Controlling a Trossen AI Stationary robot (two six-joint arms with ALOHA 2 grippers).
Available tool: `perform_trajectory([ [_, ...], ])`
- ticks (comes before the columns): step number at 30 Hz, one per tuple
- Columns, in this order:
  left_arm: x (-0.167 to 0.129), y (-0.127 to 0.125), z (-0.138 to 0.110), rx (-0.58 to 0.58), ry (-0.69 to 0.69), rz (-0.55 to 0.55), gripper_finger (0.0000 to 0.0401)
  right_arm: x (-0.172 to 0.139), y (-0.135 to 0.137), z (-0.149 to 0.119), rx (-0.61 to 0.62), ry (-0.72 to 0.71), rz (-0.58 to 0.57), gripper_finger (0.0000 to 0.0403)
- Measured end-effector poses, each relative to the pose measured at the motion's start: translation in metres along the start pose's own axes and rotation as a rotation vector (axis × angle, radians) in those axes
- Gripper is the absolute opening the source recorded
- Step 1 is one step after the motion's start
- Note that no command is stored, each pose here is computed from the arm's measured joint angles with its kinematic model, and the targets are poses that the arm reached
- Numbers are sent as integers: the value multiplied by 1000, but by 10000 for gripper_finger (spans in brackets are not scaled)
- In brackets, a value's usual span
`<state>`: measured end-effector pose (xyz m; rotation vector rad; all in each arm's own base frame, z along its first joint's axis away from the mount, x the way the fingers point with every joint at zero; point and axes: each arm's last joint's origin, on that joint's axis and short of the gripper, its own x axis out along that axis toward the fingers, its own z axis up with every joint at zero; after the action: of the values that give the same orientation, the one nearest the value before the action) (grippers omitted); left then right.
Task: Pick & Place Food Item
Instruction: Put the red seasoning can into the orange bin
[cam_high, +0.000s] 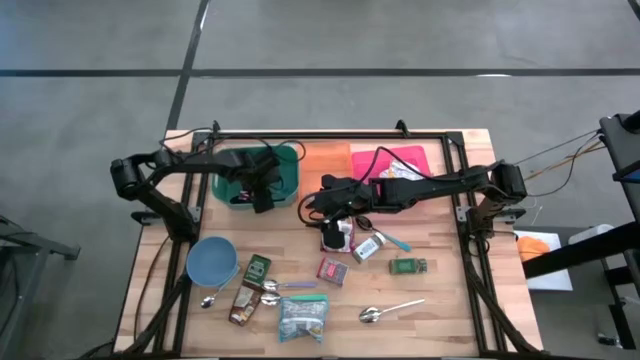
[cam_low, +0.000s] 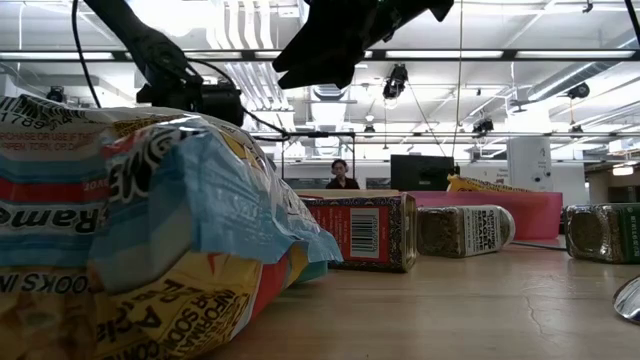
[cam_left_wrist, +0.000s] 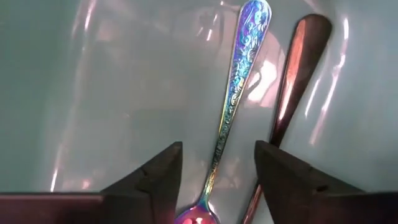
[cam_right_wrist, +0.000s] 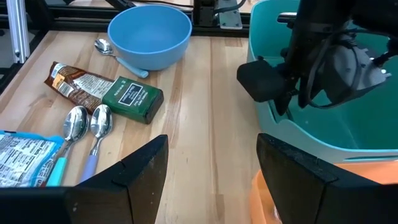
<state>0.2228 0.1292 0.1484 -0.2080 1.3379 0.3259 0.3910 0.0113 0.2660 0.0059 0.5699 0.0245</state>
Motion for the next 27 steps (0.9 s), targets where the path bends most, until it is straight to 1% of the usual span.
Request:
perform_trajectory([
  [4, -12, 1, 7, -15, 34, -6, 229, 0, 0, 0, 0, 0, 0, 243],
  [7, -28, 2, 13, -40, 75, -11, 236, 0, 0, 0, 6, 0, 0, 243],
  [11, -57, 1, 18, -94, 85, -12, 236, 0, 0, 0, 25, 0, 0, 243],
  [14, -83, -6, 16, -114, 47, -12, 236, 0, 0, -1, 44, 6, -1, 243],
  [18, -112, -29, 3, -140, -60, -29, 236, 0, 0, -3, 77, 30, -3, 243],
  [22, -127, -59, -14, -160, -125, -71, 236, 0, 0, -5, 106, 54, -12, 243],
  [25, -134, -82, -23, -147, -163, -51, 236, 0, -2, -9, 143, 88, -66, 243],
  [27, -136, -97, -26, -122, -183, -22, 236, -1, -3, -16, 183, 148, -131, 243],
])
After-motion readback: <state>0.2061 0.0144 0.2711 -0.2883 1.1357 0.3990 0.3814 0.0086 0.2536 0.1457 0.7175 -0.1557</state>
